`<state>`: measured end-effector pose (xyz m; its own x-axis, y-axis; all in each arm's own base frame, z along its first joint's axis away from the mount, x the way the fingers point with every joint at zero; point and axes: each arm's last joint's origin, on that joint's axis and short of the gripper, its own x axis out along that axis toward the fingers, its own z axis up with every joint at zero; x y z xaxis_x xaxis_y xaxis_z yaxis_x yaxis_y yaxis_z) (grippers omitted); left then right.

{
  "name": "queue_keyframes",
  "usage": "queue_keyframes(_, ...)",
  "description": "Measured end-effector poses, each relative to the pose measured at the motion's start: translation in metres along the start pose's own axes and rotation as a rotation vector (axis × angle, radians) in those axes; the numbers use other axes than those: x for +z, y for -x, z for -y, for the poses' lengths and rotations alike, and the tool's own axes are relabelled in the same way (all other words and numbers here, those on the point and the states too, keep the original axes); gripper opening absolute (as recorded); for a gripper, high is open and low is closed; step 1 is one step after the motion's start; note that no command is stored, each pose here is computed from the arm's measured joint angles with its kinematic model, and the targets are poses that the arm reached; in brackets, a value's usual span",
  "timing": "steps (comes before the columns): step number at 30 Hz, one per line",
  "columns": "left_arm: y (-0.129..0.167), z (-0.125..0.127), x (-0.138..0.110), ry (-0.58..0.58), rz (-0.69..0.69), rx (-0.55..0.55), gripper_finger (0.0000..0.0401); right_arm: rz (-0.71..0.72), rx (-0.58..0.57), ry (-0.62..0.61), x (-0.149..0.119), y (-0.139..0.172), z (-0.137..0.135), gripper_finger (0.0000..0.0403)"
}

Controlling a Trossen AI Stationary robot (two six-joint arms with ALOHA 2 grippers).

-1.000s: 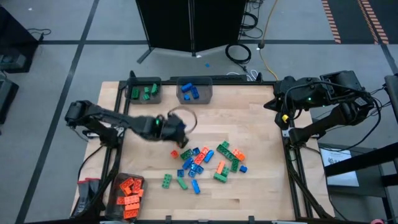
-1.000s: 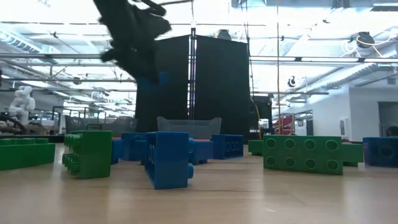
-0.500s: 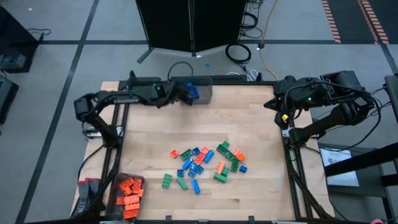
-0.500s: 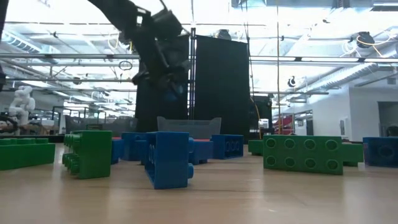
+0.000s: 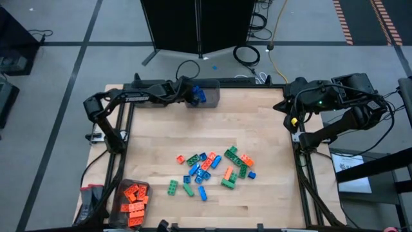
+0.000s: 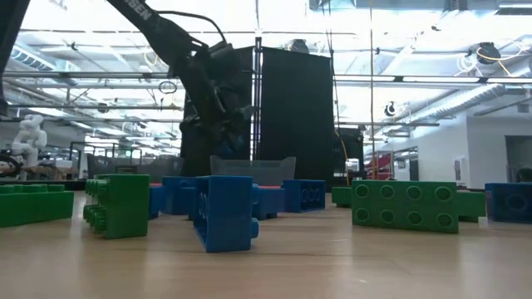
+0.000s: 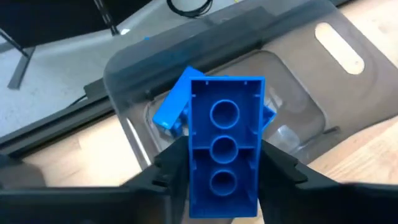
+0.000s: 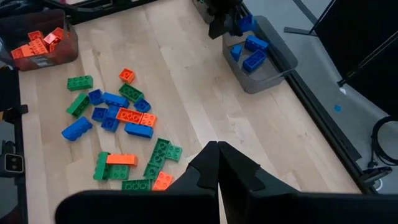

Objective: Sort blocks
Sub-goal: Put the blue gamepiece into the top right black bin, then put the green gamepiece into the top left black bin

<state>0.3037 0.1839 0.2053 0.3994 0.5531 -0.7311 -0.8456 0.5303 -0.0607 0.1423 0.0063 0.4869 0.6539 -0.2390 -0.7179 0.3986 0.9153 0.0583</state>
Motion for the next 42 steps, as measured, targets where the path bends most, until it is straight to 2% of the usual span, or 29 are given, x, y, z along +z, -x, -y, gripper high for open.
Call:
queue_keyframes(5,0.001,0.003,-0.001,-0.012,0.010,0.003,0.0260,0.000,0.000,-0.002,0.000,0.000,0.000,0.0000)
queue_keyframes(9,0.003,0.004,0.002,-0.009,0.014,0.002,0.0307,0.000,0.000,-0.002,0.000,0.000,0.000,0.0000)
queue_keyframes(13,0.010,0.015,0.013,-0.003,0.027,-0.080,0.0315,0.000,0.000,-0.003,0.000,0.000,0.000,0.0000)
queue_keyframes(15,0.018,0.025,0.022,-0.006,0.028,-0.180,0.0315,0.000,0.000,-0.003,0.000,0.000,0.000,0.0000)
queue_keyframes(17,0.030,0.040,0.032,-0.045,0.027,-0.334,0.0316,0.000,0.000,-0.003,0.000,0.000,0.000,0.0000)
queue_keyframes(20,0.053,0.074,0.034,-0.204,0.058,-0.549,0.0316,0.001,0.000,-0.003,0.000,0.000,0.000,0.0000)
queue_keyframes(24,0.084,0.124,0.015,-0.543,0.202,-0.690,0.0312,0.001,0.000,-0.003,0.000,0.000,0.000,0.0000)
queue_keyframes(27,0.099,0.157,-0.008,-0.778,0.323,-0.714,0.0311,0.001,0.000,-0.003,0.000,0.000,0.000,0.0000)
queue_keyframes(30,0.098,0.183,-0.032,-0.918,0.388,-0.678,0.0311,0.001,0.000,-0.013,0.000,0.000,0.000,0.0000)
queue_keyframes(35,0.075,0.210,-0.061,-0.919,0.400,-0.665,0.0311,0.001,0.001,-0.037,0.000,0.000,0.000,0.0000)
queue_keyframes(42,0.039,0.221,-0.090,-0.971,0.308,-0.748,0.0311,-0.001,0.004,-0.049,0.000,0.000,0.000,0.0000)
